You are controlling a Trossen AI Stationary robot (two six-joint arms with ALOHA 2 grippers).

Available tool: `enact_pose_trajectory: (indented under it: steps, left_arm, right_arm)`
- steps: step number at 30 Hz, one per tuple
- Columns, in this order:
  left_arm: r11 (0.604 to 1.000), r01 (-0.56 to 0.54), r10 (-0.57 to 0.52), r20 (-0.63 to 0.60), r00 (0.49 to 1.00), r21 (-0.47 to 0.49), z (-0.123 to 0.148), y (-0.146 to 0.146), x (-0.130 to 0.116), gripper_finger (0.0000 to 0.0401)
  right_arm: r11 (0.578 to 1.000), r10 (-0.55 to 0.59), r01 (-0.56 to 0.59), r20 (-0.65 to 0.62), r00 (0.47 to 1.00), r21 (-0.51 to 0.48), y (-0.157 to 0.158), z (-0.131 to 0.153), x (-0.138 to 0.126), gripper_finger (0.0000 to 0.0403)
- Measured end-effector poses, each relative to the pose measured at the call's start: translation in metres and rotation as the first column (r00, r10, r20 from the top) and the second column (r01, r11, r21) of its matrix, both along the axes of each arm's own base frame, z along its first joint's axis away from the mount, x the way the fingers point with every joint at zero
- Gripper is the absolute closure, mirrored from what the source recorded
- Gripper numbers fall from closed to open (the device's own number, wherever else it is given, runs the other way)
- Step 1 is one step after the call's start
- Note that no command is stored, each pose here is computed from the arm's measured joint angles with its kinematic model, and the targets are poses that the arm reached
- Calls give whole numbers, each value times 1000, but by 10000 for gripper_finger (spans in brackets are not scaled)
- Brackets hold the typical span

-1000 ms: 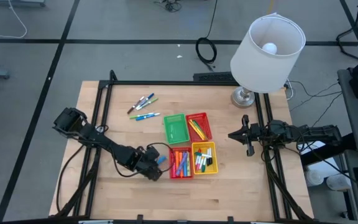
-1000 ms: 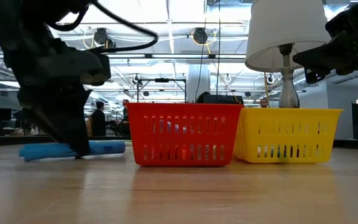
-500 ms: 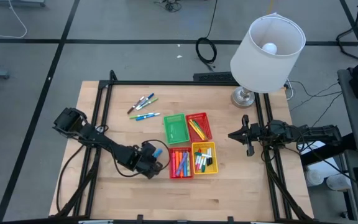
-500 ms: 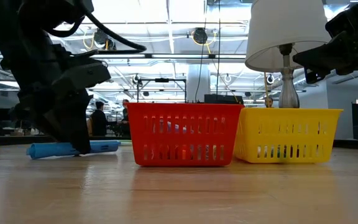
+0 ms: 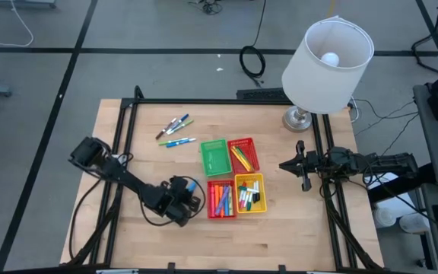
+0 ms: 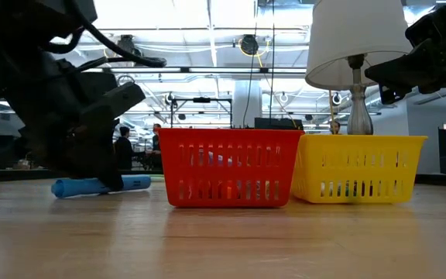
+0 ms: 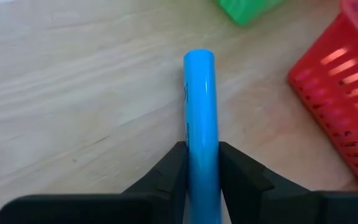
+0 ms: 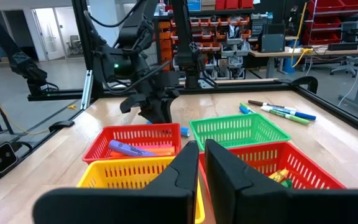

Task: Pick & Place Markers
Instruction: Put the large blue highlighter into the bottom red bin

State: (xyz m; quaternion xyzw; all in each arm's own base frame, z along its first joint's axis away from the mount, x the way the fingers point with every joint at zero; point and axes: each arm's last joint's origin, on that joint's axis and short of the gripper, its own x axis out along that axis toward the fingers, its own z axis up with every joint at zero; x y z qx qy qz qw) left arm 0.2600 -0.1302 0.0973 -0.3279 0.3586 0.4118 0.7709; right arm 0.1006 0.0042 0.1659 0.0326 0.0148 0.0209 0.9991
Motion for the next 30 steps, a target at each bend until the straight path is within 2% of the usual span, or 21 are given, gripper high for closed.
enact_pose_trajectory:
  steps: [4,8,12,16,24,26,30]
  left_arm:
    - [999,12,-16,90,996,48,8,-8,-2,314]
    - [984,107,-120,90,989,144,10,-13,-2,314]
    - [948,208,-238,103,966,242,14,-21,0,319]
    - [893,264,-330,131,935,365,23,-30,3,338]
    - [851,330,-425,170,889,408,58,-41,0,330]
    - [829,356,-458,160,875,431,66,-43,-3,329]
    - [814,350,-478,193,857,463,87,-48,-1,338]
  right_arm:
    - [1000,0,0,0,1000,0,0,0,0,385]
    - [1000,0,0,1,1000,0,0,0,0,385]
    - [1000,0,0,1,1000,0,0,0,0,385]
    - [1000,0,0,1,1000,0,0,0,0,385]
    - [1000,0,0,1,1000,0,0,0,0,385]
    - [1000,0,0,1,1000,0,0,0,0,385]
    - [1000,0,0,1,1000,0,0,0,0,385]
